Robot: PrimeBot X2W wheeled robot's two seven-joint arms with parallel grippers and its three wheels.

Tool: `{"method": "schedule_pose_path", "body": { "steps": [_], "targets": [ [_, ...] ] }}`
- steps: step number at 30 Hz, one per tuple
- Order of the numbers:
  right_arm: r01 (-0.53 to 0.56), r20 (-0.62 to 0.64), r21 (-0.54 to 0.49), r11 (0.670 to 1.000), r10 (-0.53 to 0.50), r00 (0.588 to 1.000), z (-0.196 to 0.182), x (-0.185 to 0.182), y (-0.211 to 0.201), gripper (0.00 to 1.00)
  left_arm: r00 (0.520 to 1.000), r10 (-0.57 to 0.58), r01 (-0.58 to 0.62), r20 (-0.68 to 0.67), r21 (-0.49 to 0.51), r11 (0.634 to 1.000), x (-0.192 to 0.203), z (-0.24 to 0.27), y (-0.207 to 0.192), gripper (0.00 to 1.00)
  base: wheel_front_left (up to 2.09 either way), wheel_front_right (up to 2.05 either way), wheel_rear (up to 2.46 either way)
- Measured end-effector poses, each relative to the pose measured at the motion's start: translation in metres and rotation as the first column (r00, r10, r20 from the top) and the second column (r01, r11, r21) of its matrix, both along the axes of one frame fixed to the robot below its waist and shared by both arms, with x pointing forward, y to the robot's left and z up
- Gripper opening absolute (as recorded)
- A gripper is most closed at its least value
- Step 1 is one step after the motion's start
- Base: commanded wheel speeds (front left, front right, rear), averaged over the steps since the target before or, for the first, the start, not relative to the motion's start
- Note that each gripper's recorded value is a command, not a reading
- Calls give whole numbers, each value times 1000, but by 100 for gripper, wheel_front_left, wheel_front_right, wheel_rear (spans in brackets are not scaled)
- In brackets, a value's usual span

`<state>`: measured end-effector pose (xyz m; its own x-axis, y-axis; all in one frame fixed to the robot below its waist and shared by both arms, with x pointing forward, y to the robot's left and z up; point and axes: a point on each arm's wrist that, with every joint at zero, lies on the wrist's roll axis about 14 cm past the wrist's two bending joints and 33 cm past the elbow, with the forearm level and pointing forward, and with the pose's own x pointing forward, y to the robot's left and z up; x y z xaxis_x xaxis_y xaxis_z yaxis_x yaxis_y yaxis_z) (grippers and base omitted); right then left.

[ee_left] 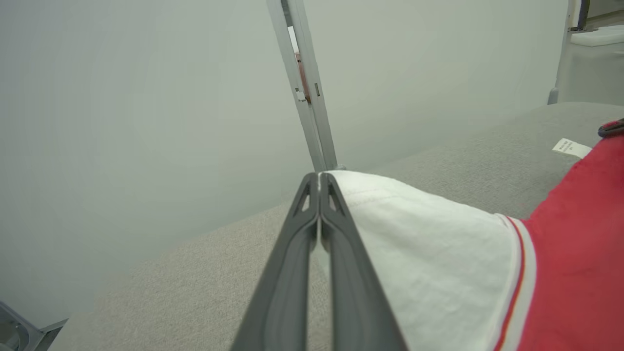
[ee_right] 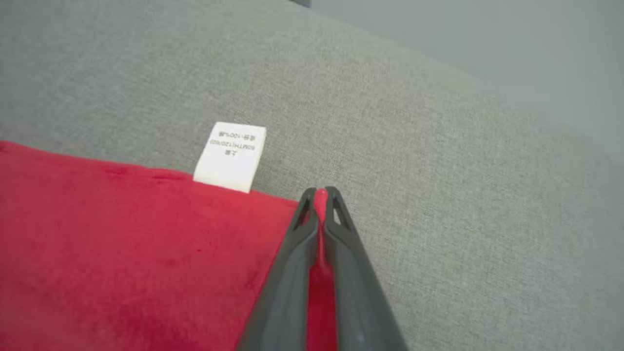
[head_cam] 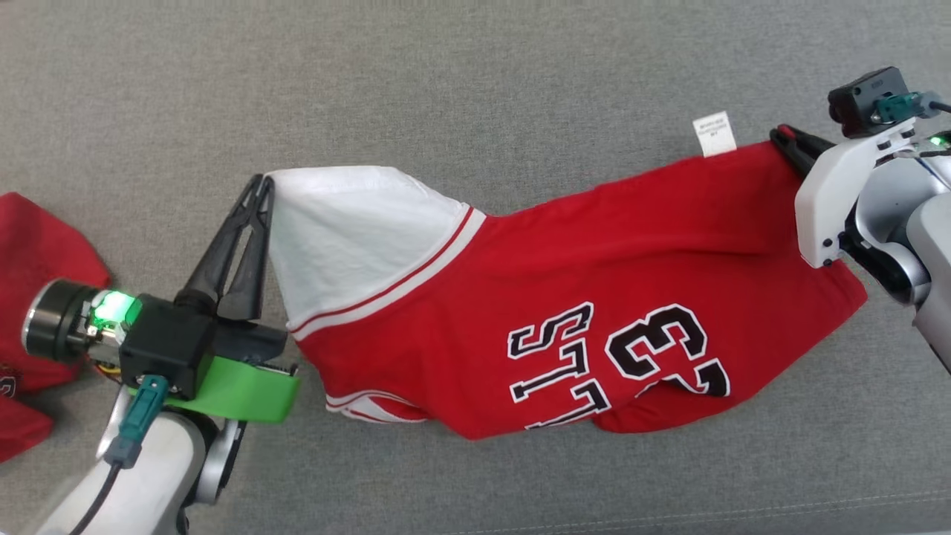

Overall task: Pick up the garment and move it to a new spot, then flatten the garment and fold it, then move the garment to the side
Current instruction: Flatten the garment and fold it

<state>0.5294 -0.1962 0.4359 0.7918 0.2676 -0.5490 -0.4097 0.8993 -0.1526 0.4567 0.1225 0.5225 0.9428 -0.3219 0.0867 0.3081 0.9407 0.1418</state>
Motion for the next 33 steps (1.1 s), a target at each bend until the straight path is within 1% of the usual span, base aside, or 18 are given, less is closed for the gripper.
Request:
{"method": "schedule_pose_path", "body": {
  "steps": [4,7,11,13,17,19,21,23,25,26,28,30,31,33],
  "targets": [
    [-4,165,49,999,-4,986,45,6,-2,0,993,-42,38,109,36,999,5,37,-2,0,0,0,0],
    [-4,305,108,994,-29,952,86,11,-4,0,974,-94,78,207,87,993,14,74,-6,0,0,0,0],
    [15,442,180,984,-94,892,128,19,-15,0,928,-169,125,332,151,981,31,126,-18,0,0,0,0],
    [18,509,208,978,-124,852,151,28,-19,0,901,-206,144,382,186,972,44,151,-24,0,0,0,0],
    [10,588,229,973,-147,796,186,53,-19,0,854,-242,142,460,241,960,76,193,-28,0,0,0,0],
    [1,635,235,972,-155,757,210,70,-17,0,831,-249,145,497,238,960,97,216,-34,0,0,0,0],
    [-1,689,214,977,-150,709,235,86,-19,0,812,-243,129,530,243,961,117,236,-37,0,0,0,0],
    [4,748,197,980,-153,646,262,100,-25,0,777,-235,100,584,254,962,134,261,-39,0,0,0,0],
    [7,805,184,983,-155,572,288,114,-29,0,731,-233,74,642,265,962,147,285,-45,0,0,0,0],
    [5,830,170,985,-146,538,298,120,-28,0,713,-231,61,662,270,961,154,293,-48,0,0,0,0],
    [2,864,152,988,-134,485,310,131,-27,0,676,-232,37,699,283,958,164,305,-54,0,0,0,0],
    [5,887,123,992,-112,448,314,143,-25,0,643,-223,9,732,285,959,175,314,-57,0,0,0,0],
    [4,892,114,993,-105,441,313,148,-24,0,637,-221,6,738,282,959,180,314,-58,0,0,0,0],
    [0,886,96,995,-86,455,296,160,-20,0,648,-214,10,731,273,962,194,303,-59,0,0,0,0]
  ]
}}
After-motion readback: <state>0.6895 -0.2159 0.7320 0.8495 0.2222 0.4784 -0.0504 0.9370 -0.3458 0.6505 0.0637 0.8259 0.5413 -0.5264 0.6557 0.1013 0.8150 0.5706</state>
